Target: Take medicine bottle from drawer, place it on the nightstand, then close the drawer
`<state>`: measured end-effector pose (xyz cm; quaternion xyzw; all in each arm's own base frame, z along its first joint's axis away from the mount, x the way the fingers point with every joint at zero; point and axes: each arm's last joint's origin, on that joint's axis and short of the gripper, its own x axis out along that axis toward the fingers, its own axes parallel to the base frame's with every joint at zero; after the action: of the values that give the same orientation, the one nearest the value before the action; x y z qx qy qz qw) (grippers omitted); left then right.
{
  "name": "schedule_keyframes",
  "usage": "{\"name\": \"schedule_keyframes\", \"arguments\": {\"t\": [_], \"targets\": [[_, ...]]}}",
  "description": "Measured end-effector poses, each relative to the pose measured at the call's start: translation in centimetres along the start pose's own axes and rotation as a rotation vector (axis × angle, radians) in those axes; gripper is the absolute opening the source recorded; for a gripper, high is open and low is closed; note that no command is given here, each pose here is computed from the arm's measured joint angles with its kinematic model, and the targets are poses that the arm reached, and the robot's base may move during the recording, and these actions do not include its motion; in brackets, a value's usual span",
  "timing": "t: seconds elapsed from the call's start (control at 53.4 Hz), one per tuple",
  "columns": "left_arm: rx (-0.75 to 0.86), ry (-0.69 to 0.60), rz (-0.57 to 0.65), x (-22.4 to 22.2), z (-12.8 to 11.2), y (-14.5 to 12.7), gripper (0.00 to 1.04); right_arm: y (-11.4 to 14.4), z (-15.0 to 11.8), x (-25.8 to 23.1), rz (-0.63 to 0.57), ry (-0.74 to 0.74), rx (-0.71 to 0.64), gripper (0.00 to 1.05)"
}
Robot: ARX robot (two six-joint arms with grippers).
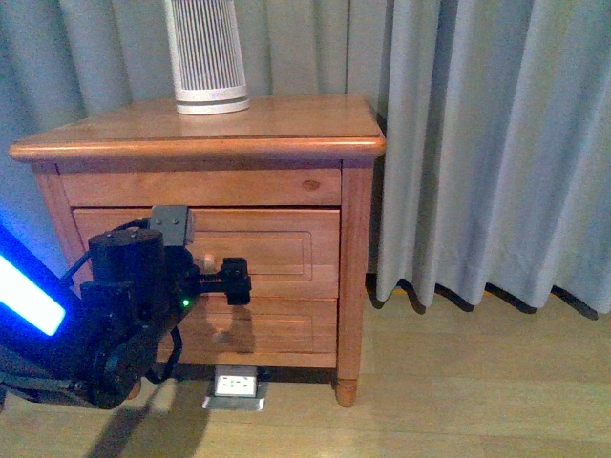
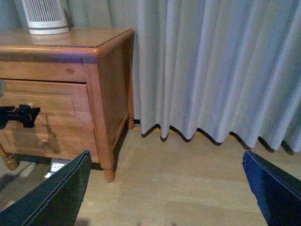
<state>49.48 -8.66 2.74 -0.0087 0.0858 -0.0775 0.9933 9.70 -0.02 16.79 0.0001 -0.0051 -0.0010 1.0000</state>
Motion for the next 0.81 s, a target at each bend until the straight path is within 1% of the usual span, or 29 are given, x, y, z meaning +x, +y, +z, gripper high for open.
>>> {"name": "schedule_keyframes", "arguments": {"t": [0.169, 0.412, 0.468, 0.525, 0.618, 0.806], "targets": [[0.000, -0.012, 0.012, 1.4, 0.3, 0.2, 0.98, 0.0, 0.0, 0.0, 0.000, 0.000, 0.000, 0.98], [0.012, 0.014, 0.022, 2.2, -0.7, 0.4, 0.98, 0.0, 0.0, 0.0, 0.000, 0.000, 0.000, 0.98], [0.016, 0.015, 0.025, 2.2, -0.8, 0.5, 0.88, 0.0, 0.0, 0.0, 0.000, 0.000, 0.000, 0.98], [0.018, 0.015, 0.028, 2.2, -0.8, 0.6, 0.82, 0.0, 0.0, 0.0, 0.000, 0.000, 0.000, 0.98], [0.025, 0.014, 0.029, 2.2, -0.8, 0.6, 0.66, 0.0, 0.0, 0.0, 0.000, 0.000, 0.000, 0.98], [0.036, 0.010, 0.029, 2.2, -0.8, 0.6, 0.40, 0.0, 0.0, 0.0, 0.000, 0.000, 0.000, 0.98]]}}
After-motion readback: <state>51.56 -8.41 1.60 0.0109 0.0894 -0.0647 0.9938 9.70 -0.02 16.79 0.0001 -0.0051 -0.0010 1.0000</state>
